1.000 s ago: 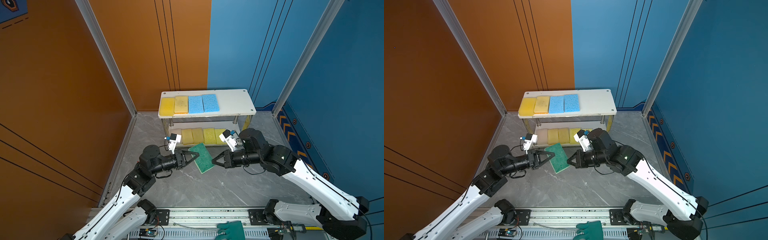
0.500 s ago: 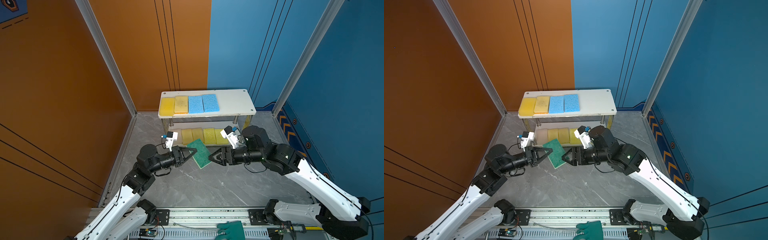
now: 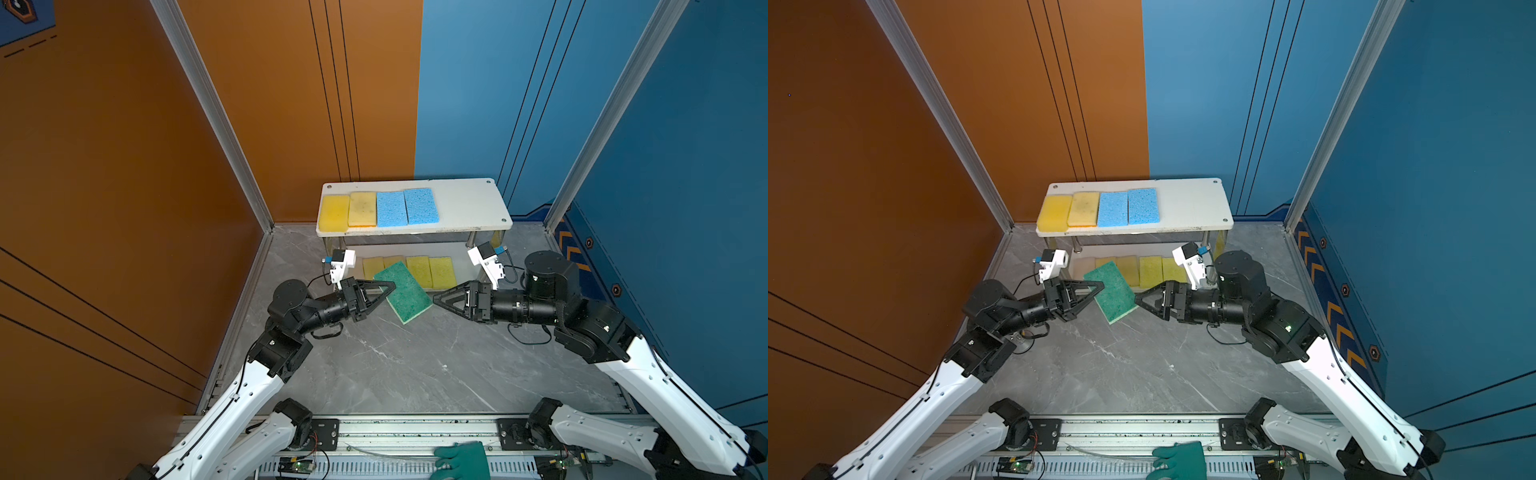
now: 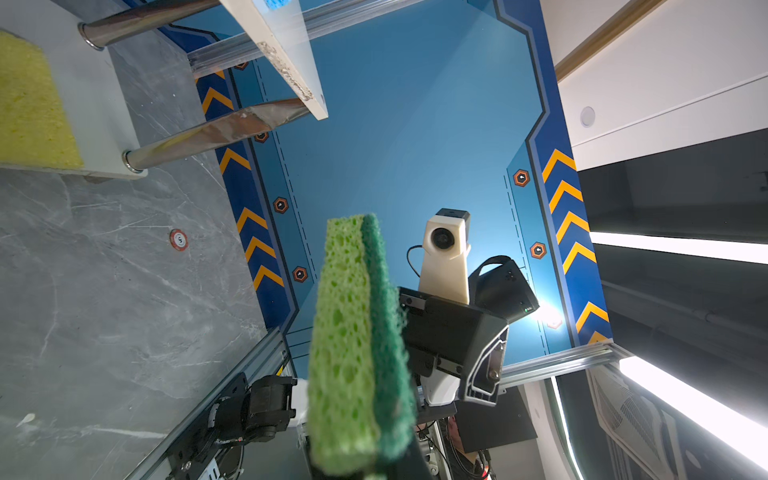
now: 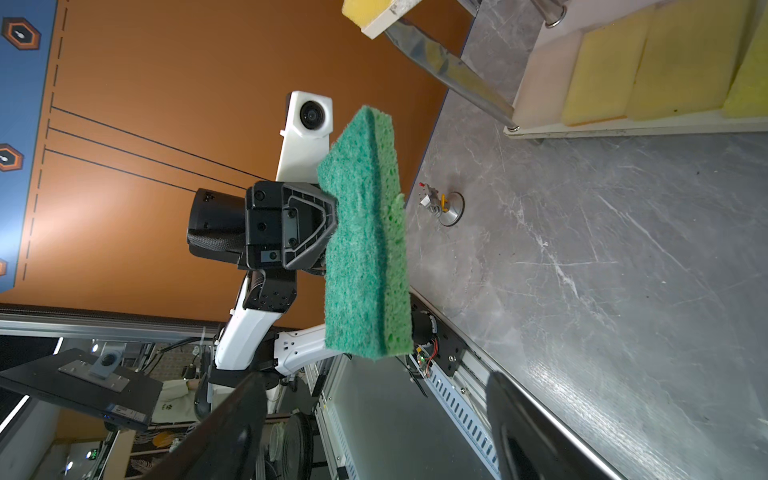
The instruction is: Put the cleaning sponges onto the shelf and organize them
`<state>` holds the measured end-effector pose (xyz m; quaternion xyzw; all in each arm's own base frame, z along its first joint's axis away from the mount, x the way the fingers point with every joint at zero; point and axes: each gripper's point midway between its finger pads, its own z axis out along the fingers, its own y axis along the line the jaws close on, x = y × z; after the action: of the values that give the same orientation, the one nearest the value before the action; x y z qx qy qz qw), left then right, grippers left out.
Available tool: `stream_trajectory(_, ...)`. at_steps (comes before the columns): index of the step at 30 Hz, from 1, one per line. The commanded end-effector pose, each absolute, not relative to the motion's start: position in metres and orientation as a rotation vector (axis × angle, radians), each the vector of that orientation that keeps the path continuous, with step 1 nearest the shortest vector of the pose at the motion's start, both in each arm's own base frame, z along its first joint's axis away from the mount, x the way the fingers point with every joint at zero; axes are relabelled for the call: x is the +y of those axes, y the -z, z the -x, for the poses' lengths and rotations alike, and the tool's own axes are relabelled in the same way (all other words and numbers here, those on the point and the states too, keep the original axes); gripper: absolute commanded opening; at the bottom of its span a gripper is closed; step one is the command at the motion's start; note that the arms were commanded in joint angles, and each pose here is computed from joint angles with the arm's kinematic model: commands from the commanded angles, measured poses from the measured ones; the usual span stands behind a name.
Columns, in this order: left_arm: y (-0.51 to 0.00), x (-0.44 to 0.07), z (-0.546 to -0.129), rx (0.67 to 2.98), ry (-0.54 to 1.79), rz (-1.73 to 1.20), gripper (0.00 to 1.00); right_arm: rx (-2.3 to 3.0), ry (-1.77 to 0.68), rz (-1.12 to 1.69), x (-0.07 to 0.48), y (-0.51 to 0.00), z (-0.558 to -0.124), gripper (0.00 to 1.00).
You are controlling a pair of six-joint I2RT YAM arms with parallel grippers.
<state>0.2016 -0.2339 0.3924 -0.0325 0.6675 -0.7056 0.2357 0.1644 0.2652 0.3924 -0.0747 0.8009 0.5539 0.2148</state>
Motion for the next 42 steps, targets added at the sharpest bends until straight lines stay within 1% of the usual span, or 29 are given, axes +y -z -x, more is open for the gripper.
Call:
stream_trajectory(1, -0.423, -0.233, -0.192, 1.737, 1.988, 0.008, 0.0, 2.146, -1.694, 0.198, 0.271, -0.41, -0.16, 0.85)
stream_trajectory(6, -0.426, -0.237, -0.189, 1.73, 2.002, -0.005, 0.0, 2.069, -1.826, 0.169, 0.278, -0.421, -0.162, 0.85)
stream_trajectory(11, -0.429, -0.238, -0.186, 1.717, 2.005, -0.007, 0.0, 2.063, -1.852, 0.17, 0.281, -0.422, -0.161, 0.82)
stream_trajectory(15, -0.43, -0.239, -0.184, 1.714, 2.009, -0.01, 0.0, 2.061, -1.865, 0.175, 0.285, -0.422, -0.161, 0.78)
stream_trajectory(18, -0.428, -0.24, -0.183, 1.715, 2.009, -0.006, 0.0, 2.063, -1.876, 0.178, 0.288, -0.422, -0.16, 0.73)
stream_trajectory(20, -0.427, -0.24, -0.183, 1.715, 2.009, -0.003, 0.0, 2.066, -1.884, 0.18, 0.289, -0.422, -0.159, 0.68)
stream_trajectory(27, -0.428, -0.241, -0.182, 1.71, 2.01, -0.002, 0.0, 2.091, -1.888, 0.185, 0.288, -0.416, -0.154, 0.62)
stream_trajectory(33, -0.425, -0.241, -0.183, 1.716, 2.009, 0.007, 0.0, 2.097, -1.887, 0.185, 0.288, -0.415, -0.153, 0.5)
stream_trajectory(39, -0.426, -0.241, -0.183, 1.713, 2.008, 0.01, 0.0, 2.106, -1.886, 0.184, 0.289, -0.413, -0.154, 0.42)
stream_trajectory(41, -0.426, -0.24, -0.182, 1.712, 2.007, 0.009, 0.0, 2.108, -1.886, 0.182, 0.289, -0.413, -0.154, 0.36)
stream_trajectory(42, -0.425, -0.24, -0.183, 1.713, 2.007, 0.01, 0.0, 2.107, -1.885, 0.183, 0.29, -0.413, -0.154, 0.35)
